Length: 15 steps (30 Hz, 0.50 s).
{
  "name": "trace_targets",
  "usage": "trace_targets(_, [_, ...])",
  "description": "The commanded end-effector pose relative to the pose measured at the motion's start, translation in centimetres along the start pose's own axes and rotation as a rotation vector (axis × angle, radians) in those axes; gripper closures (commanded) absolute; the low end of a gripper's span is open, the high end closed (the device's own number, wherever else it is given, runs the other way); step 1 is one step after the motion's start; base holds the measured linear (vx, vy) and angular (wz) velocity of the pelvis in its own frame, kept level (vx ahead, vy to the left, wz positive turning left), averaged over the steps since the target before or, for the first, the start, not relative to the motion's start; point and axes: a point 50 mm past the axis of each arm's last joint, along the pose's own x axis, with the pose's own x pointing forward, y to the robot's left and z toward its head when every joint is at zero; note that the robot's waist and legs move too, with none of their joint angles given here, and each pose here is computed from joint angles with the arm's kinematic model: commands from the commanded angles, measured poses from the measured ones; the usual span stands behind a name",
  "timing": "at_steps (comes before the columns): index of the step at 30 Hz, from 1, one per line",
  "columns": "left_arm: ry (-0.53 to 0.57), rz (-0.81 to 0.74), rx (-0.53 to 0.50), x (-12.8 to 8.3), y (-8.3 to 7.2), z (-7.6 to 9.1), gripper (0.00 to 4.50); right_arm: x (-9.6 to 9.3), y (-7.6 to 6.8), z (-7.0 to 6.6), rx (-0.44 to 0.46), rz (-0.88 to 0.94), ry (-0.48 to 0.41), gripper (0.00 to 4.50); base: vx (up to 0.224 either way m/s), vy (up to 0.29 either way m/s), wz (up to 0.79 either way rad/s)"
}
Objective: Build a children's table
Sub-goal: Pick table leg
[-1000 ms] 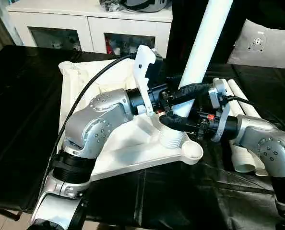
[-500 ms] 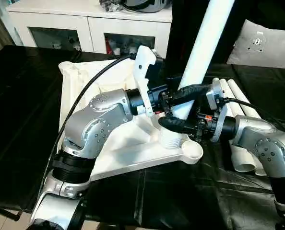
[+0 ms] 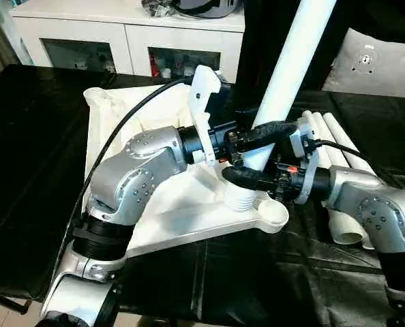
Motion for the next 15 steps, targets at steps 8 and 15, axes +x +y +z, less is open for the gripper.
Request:
trace_targets(8, [-0.103,-0.188,-0.124,1.0,-2.6,1.0,1.74,0.1,-0.3,-0.6,0.041,-0.048,-0.043,2.51,0.000,0.000,0.00])
trace_targets(15, [-0.192,-0.245,-0.216,1.5,-3.4,1.3,1.14,0.5,-0.1,-1.0,0.043,-0.052,-0.055,2.55,0.000,0.000,0.00])
